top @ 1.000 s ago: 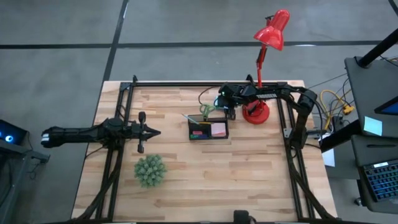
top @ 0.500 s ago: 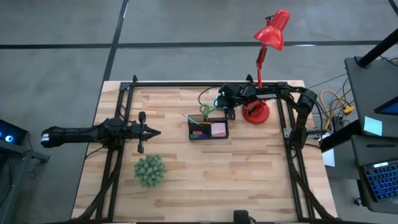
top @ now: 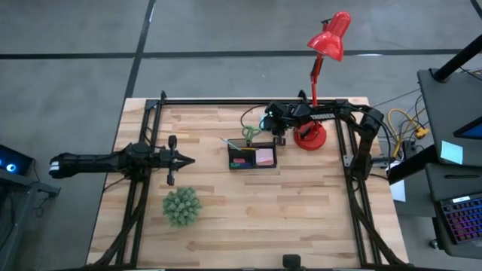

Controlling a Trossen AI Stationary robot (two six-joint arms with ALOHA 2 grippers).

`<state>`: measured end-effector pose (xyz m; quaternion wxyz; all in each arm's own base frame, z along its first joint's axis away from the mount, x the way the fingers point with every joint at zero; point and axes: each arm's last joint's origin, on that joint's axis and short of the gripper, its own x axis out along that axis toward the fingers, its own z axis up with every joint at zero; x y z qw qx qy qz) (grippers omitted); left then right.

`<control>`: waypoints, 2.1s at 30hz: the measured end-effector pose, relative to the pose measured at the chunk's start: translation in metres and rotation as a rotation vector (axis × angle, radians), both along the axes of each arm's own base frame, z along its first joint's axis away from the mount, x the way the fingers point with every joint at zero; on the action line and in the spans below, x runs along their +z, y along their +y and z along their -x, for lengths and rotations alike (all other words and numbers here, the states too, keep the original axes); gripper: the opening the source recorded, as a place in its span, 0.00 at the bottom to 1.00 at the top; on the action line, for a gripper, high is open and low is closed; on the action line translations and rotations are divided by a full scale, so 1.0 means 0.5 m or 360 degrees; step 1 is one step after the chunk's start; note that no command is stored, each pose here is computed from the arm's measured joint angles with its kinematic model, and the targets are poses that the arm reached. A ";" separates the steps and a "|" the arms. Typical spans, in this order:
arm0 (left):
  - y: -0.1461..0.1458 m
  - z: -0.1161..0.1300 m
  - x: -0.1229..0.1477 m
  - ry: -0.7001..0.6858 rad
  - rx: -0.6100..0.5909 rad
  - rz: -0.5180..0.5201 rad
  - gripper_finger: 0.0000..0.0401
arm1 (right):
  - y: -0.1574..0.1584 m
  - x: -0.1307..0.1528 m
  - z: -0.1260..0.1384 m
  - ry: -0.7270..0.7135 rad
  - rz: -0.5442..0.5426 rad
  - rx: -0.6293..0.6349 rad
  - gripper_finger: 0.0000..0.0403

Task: Pick and place office supplies into organizer
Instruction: Put the blue sticky notes into the black desk organizer

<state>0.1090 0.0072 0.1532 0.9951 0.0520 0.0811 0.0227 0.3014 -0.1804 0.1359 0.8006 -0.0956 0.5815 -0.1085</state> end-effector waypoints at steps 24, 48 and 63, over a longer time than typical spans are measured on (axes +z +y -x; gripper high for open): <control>0.000 0.000 0.000 -0.0003 0.0001 0.0000 0.00 | -0.012 0.011 0.005 -0.0063 -0.0064 -0.0076 0.02; 0.000 0.000 0.000 -0.0002 0.0000 -0.0001 0.00 | -0.026 0.105 -0.018 -0.0109 -0.0041 -0.0091 0.02; 0.000 0.000 0.000 -0.0002 0.0001 -0.0001 0.00 | -0.018 0.177 -0.003 -0.0139 0.0015 -0.0108 0.02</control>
